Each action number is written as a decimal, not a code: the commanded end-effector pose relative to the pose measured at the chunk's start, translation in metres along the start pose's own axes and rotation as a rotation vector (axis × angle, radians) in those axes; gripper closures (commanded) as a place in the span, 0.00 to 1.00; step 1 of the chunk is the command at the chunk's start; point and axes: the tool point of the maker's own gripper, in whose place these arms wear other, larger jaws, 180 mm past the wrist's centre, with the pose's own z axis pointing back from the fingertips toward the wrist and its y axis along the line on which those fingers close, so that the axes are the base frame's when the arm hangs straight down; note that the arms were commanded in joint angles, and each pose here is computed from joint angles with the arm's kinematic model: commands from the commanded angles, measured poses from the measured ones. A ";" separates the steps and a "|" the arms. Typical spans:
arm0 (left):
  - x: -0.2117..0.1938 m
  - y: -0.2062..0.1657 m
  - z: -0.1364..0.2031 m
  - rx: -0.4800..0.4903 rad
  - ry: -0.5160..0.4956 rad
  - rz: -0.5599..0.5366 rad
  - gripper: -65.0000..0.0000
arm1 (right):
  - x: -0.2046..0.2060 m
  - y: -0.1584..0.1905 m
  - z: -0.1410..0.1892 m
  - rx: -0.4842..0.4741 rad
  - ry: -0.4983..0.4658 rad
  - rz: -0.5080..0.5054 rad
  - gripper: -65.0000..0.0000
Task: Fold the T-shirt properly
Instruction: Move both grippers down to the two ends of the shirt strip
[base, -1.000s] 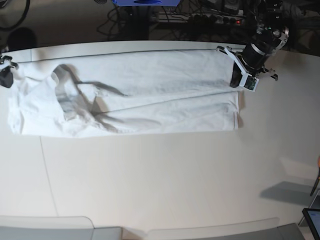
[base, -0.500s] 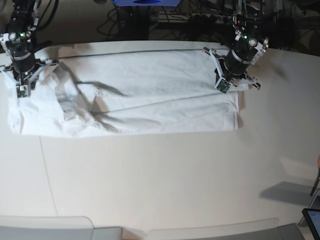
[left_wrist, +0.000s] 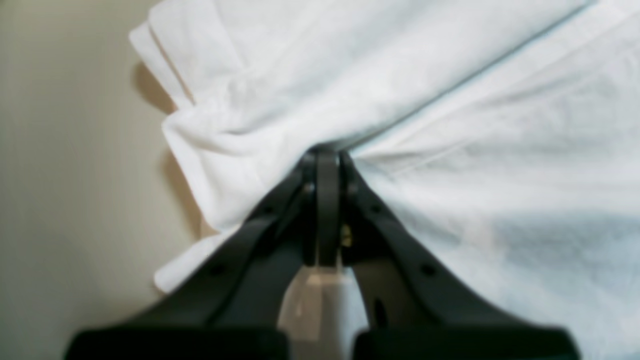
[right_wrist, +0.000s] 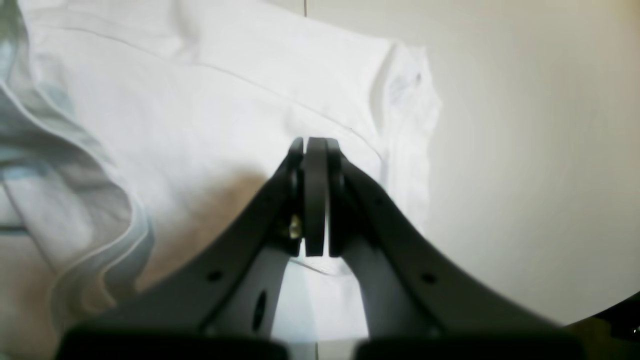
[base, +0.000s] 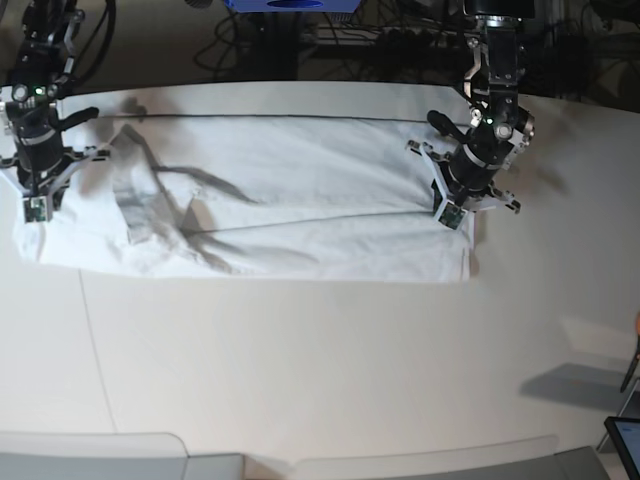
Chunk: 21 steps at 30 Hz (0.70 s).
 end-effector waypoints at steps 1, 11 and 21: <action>0.006 0.005 0.001 0.012 -0.011 -0.012 1.00 | 0.020 -0.006 0.002 -0.018 -0.065 0.011 1.00; 0.049 0.026 0.030 0.106 -0.084 -0.036 1.00 | 0.069 0.016 -0.006 0.109 -0.163 0.141 0.92; 0.038 0.064 0.053 0.232 -0.049 0.031 1.00 | 0.113 0.076 -0.011 0.289 -0.177 0.386 0.58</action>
